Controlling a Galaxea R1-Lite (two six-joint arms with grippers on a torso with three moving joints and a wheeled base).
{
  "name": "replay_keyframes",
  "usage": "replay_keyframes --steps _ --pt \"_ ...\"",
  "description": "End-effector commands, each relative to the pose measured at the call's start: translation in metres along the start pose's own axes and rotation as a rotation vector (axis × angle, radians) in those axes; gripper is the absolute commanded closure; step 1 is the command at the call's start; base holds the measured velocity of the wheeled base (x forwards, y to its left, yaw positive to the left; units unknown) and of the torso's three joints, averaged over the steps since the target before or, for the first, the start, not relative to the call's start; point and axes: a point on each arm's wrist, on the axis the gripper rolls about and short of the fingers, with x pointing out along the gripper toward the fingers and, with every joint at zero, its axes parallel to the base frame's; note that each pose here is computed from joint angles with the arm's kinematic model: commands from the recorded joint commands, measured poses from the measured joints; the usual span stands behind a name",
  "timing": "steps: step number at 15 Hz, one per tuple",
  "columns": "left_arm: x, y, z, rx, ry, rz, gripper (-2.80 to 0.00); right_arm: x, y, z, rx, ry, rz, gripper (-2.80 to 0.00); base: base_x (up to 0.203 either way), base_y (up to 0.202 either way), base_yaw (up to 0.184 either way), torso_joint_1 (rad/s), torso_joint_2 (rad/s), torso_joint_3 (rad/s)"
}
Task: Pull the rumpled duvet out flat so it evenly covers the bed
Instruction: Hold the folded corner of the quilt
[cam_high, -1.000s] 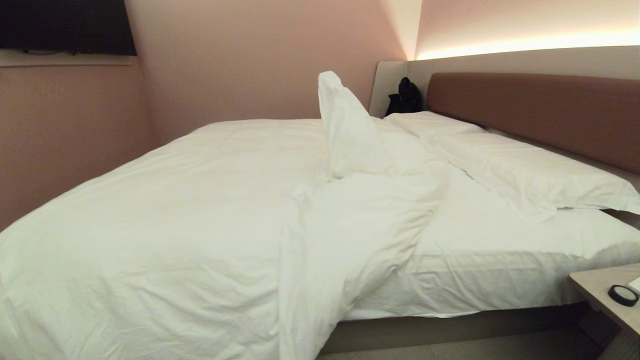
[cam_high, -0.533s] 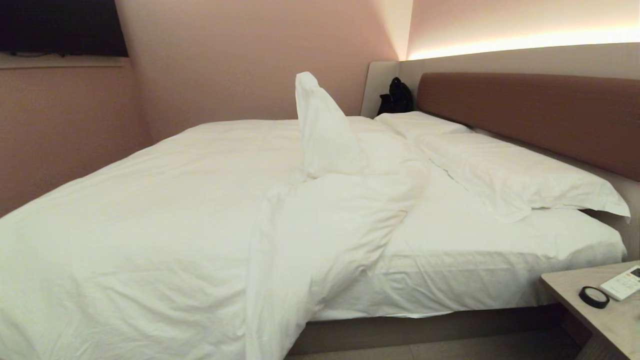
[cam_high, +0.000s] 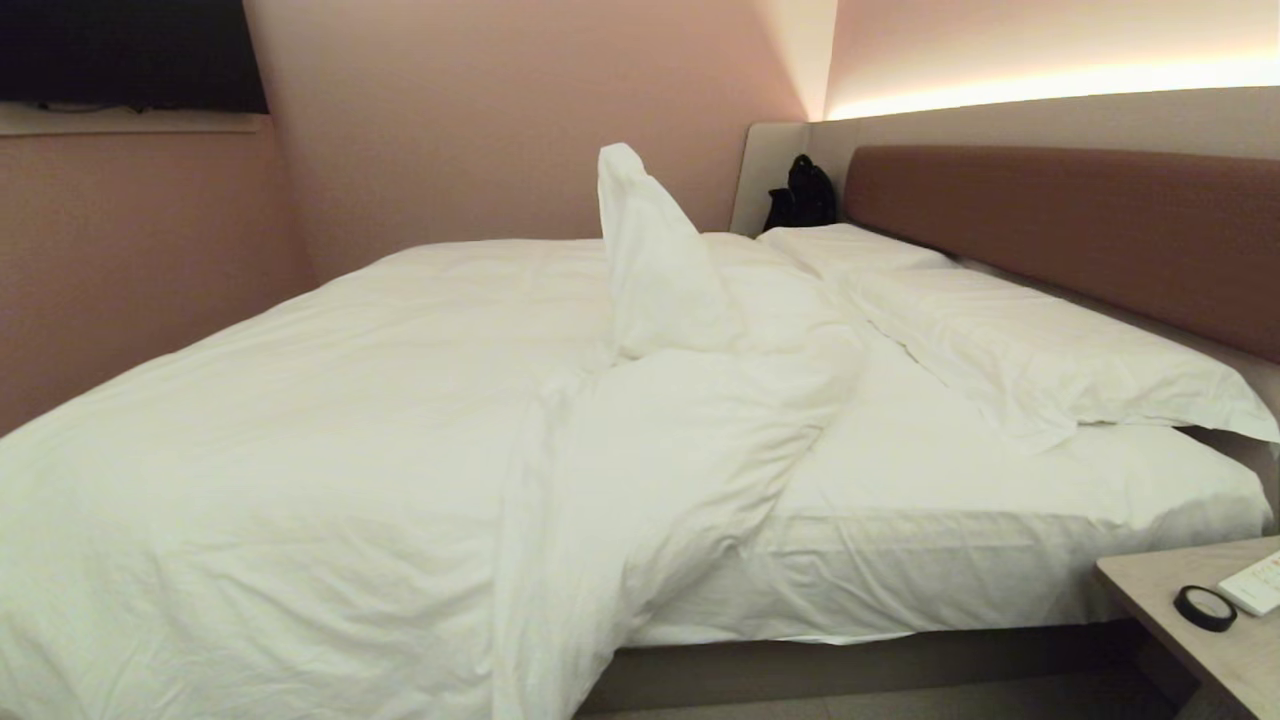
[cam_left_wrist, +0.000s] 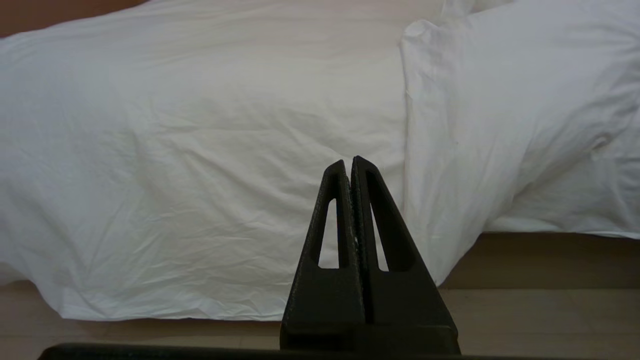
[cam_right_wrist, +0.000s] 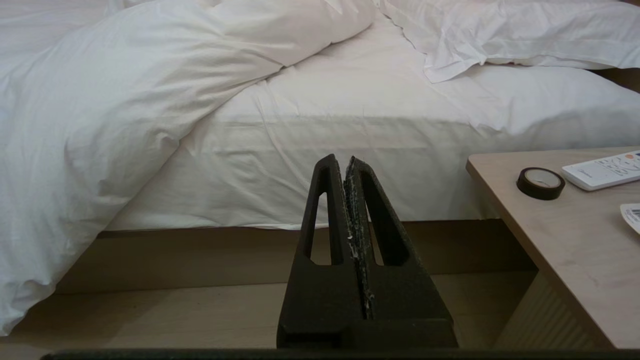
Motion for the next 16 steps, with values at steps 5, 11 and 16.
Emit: replay_keyframes --steps 5,11,16 --pt "0.0000 0.0000 0.0000 -0.001 0.000 0.000 0.00 0.0000 0.0000 0.0001 0.000 -0.001 0.000 0.00 0.000 0.000 0.000 0.000 0.00 0.000" --pt "0.0000 0.0000 0.0000 -0.010 0.000 0.000 0.00 0.0000 0.0000 -0.0001 0.000 0.001 0.000 0.00 0.000 0.000 0.000 0.000 0.00 0.000" --pt "0.0000 0.0000 0.0000 -0.008 0.000 0.000 0.00 0.0001 0.0000 0.0001 0.000 0.001 0.000 0.00 0.000 0.000 0.000 0.000 0.00 0.000"
